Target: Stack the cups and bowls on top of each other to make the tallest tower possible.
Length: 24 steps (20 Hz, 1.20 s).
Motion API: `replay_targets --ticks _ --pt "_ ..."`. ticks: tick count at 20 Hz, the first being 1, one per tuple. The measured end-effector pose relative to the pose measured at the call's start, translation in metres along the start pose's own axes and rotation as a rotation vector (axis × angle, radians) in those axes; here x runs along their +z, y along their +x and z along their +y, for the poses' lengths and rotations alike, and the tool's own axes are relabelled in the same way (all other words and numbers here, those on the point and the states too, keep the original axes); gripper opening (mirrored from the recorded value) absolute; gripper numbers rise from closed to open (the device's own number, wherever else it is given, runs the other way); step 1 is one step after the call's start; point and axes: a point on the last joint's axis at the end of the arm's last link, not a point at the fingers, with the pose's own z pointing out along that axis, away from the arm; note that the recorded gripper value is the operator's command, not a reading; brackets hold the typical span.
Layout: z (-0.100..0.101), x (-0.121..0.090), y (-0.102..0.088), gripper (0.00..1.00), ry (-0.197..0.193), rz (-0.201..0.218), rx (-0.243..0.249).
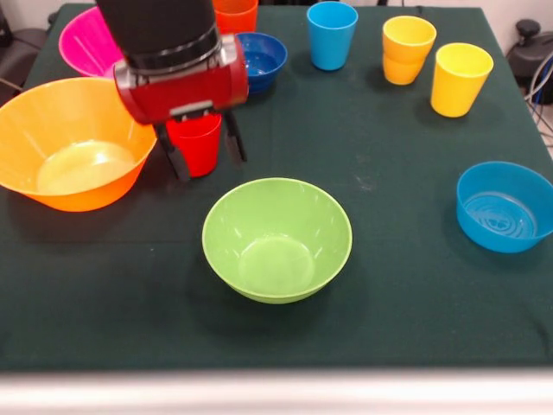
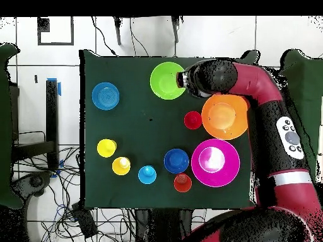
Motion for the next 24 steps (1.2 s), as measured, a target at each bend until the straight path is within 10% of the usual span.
replay_targets --ticks 24 --pt "0.069 0.004 0.055 1.00 0.220 0.104 -0.171"
